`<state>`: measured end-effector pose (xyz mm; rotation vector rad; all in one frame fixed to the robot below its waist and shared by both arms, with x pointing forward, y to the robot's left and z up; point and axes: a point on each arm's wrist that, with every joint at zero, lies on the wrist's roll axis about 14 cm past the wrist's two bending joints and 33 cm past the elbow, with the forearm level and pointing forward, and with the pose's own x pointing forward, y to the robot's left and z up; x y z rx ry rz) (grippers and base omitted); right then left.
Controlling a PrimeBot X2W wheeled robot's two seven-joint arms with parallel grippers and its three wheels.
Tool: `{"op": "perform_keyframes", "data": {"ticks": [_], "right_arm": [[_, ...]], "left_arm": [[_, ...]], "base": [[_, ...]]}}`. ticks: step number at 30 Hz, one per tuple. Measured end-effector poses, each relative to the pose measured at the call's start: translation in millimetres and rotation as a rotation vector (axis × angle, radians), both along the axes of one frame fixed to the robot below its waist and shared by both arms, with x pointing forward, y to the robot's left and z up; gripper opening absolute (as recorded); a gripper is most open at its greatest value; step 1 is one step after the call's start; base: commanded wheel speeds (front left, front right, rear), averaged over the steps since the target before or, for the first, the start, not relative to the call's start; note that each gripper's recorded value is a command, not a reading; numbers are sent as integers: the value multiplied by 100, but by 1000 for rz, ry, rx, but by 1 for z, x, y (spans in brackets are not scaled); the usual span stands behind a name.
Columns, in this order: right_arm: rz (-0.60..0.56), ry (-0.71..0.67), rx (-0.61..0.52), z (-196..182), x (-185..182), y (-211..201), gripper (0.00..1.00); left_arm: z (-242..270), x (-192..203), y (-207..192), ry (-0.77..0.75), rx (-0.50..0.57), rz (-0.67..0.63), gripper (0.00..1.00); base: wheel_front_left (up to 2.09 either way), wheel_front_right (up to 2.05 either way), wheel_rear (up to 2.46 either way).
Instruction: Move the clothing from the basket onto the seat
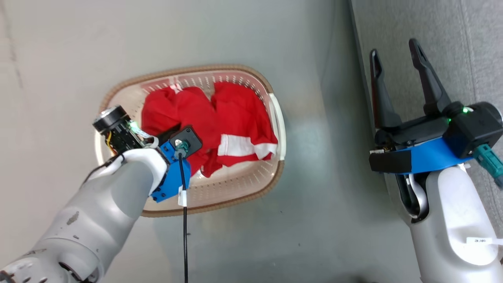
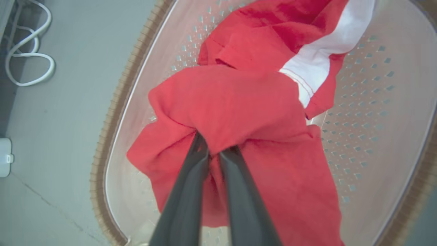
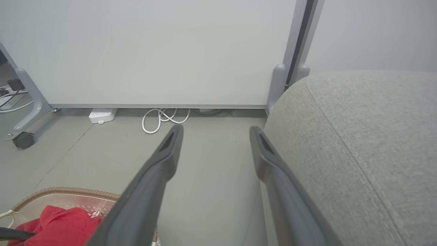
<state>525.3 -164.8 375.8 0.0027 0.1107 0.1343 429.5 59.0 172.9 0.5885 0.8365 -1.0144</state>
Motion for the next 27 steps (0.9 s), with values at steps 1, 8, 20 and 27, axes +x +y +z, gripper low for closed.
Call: {"op": "perform_keyframes", "data": {"ticks": [1, 8, 20, 27], "right_arm": [[1, -7, 3, 4, -1, 1, 100], [13, -49, 15, 33, -11, 9, 100], [20, -91, 28, 70, -39, 17, 100], [34, -127, 38, 92, -53, 23, 100]], "left_arm": [[7, 1, -1, -10, -14, 16, 0], [54, 10, 0, -91, -89, 99, 0], [153, 27, -15, -273, -278, 229, 0], [210, 38, -12, -396, -381, 313, 0]], "base": [[0, 0, 0], [0, 0, 0], [0, 0, 0], [0, 0, 0]]}}
